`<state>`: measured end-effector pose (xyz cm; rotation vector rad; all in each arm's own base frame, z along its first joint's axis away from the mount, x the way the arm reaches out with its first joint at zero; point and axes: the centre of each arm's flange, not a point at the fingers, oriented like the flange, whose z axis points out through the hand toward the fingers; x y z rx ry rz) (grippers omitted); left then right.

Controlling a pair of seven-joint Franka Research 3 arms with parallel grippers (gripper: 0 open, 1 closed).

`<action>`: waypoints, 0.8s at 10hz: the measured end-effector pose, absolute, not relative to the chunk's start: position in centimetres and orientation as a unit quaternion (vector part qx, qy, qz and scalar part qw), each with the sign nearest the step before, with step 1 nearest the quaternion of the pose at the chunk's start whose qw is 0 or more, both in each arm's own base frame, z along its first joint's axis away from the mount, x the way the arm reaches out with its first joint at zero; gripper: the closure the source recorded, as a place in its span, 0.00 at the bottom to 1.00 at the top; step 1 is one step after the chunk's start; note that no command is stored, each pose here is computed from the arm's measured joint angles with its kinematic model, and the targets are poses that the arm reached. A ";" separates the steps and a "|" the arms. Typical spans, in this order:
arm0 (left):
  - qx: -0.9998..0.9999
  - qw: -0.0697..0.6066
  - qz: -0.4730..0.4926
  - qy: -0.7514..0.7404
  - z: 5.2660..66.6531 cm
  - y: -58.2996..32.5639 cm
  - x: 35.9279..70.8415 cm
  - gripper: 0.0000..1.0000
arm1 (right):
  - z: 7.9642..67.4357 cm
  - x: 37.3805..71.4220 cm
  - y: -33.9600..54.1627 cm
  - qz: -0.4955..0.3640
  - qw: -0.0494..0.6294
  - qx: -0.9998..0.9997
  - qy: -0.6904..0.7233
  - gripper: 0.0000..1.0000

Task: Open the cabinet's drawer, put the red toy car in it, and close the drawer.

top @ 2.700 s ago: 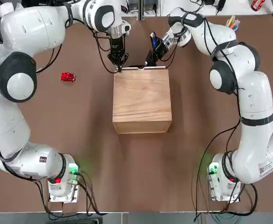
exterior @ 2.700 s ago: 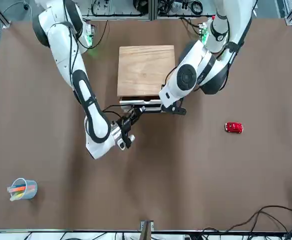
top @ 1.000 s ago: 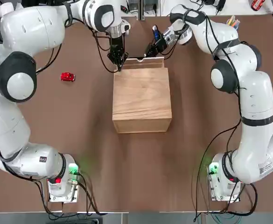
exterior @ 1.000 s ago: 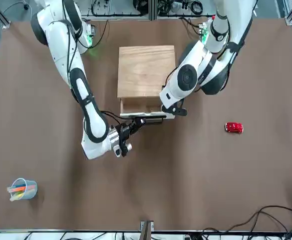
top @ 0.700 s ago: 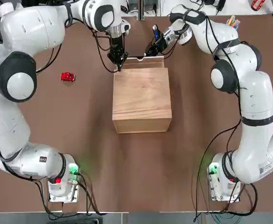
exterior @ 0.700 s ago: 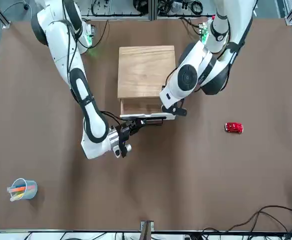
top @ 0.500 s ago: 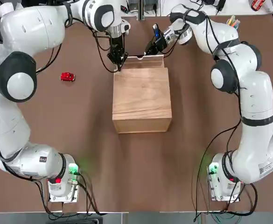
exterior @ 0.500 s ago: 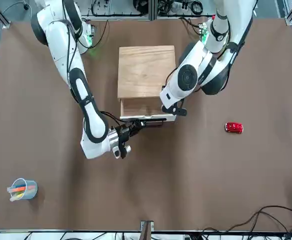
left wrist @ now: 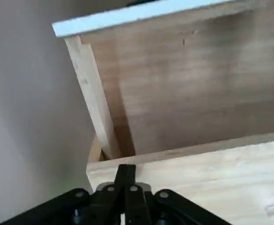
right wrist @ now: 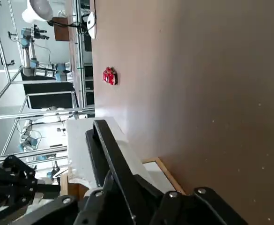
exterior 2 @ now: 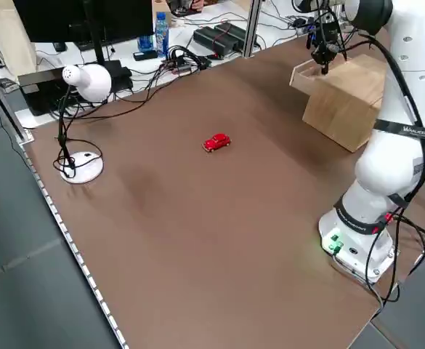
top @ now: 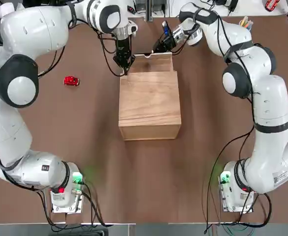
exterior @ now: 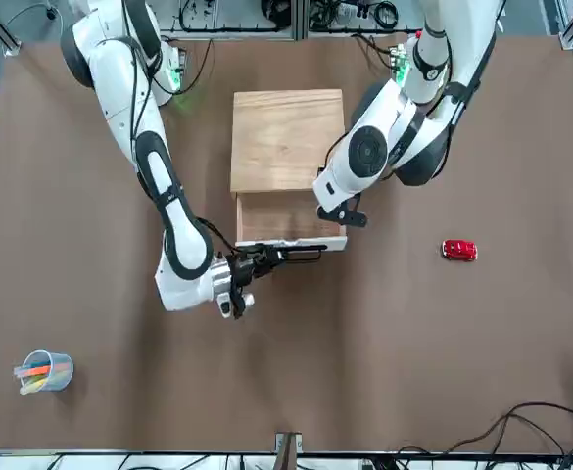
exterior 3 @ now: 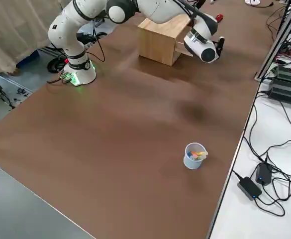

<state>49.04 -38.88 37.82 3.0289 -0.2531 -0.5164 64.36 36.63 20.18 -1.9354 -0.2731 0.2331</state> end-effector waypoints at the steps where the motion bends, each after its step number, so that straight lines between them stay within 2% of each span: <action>1: 0.982 0.029 -0.168 -0.082 37.8 -38.9 49.0 0.99 | 20.1 64.5 36.6 0.096 0.554 -0.820 -0.111 0.81; 3: 0.981 0.028 -0.171 -0.085 37.8 -39.1 48.7 0.99 | 19.9 65.6 36.1 0.065 0.548 -0.830 -0.075 0.55; 6: 0.981 0.027 -0.172 -0.085 37.8 -39.1 48.7 0.99 | 20.4 67.0 35.6 0.043 0.549 -0.833 -0.057 0.07; 7: 0.981 0.027 -0.172 -0.085 37.8 -39.1 48.7 0.99 | 20.5 67.0 35.7 0.044 0.549 -0.832 -0.056 0.00; 8: 0.981 0.027 -0.172 -0.084 37.8 -39.1 48.7 0.99 | 20.5 67.0 35.7 0.044 0.550 -0.832 -0.055 0.00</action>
